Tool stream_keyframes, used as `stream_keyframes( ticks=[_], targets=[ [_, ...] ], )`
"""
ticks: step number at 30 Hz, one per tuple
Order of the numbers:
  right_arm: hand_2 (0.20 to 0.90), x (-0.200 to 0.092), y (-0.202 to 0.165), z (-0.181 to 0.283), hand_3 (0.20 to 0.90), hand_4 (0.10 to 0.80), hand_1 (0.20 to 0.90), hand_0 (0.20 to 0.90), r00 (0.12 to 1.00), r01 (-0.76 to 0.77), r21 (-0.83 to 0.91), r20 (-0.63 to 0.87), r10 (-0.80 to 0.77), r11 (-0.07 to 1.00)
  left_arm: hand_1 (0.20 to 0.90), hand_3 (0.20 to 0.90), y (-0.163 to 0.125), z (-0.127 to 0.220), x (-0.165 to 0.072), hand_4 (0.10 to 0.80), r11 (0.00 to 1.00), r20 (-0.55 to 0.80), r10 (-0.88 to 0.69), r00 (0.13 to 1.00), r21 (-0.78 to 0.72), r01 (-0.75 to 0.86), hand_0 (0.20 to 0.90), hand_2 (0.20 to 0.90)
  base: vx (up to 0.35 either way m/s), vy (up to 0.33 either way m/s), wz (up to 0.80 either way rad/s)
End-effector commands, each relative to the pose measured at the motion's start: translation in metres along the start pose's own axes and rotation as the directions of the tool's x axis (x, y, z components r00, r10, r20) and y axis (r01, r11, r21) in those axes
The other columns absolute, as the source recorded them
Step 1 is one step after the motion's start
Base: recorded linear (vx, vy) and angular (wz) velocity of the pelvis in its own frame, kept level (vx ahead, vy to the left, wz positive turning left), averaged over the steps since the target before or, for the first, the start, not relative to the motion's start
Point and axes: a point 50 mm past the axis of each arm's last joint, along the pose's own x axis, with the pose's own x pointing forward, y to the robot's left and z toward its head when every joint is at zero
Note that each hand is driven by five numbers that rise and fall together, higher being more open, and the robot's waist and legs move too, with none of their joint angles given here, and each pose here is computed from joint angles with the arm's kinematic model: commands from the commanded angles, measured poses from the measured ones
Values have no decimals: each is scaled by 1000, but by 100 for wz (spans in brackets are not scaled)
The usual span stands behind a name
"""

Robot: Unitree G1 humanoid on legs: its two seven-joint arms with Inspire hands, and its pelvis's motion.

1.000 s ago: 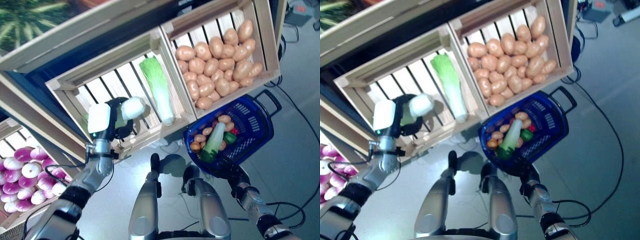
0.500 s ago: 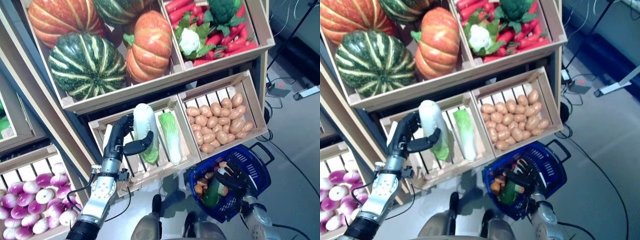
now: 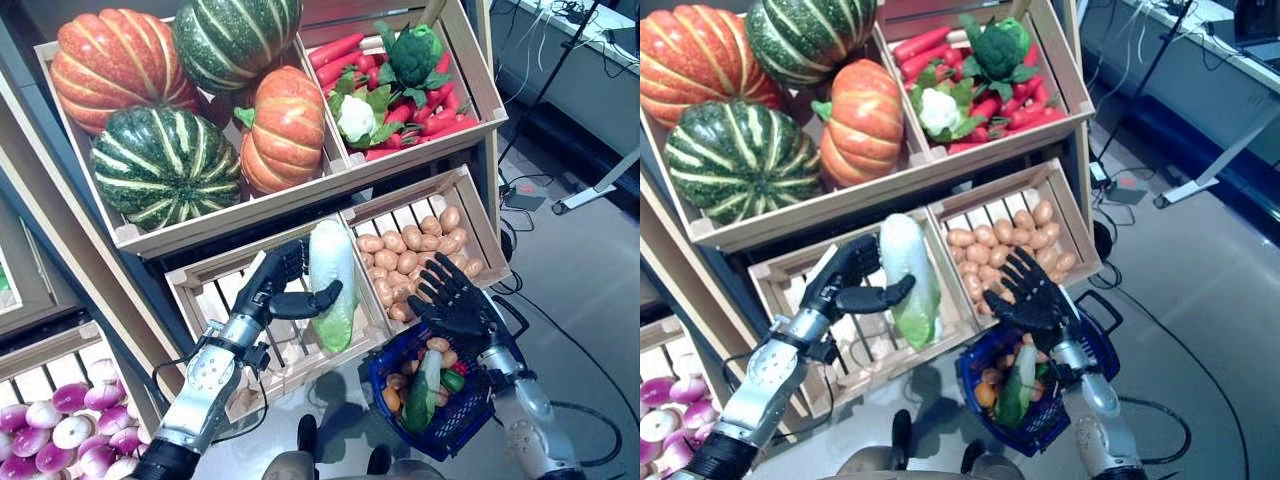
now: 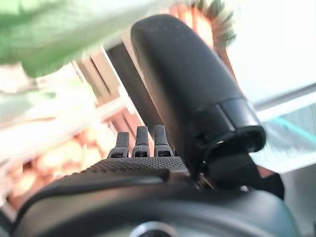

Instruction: Put vegetables into the basket

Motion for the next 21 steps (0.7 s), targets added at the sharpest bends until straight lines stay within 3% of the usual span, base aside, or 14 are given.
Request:
stream_keyframes(
  ticks=[1,10,21],
  targets=[
    [900,17,23,29,900,800,900,900,958,-285,-10,8,286,958,300,300,-6,57,29,400,993,275,-114,955,14,114,300,300,0,0,0],
    [900,25,46,22,900,800,900,900,878,-464,36,-117,465,885,300,300,-19,59,31,400,979,281,-191,940,-20,205,300,300,0,0,0],
    [900,23,45,10,900,800,900,900,835,-482,133,-232,500,866,300,300,-16,63,28,400,976,324,-164,932,-85,201,300,300,5,-1,0]
  ],
)
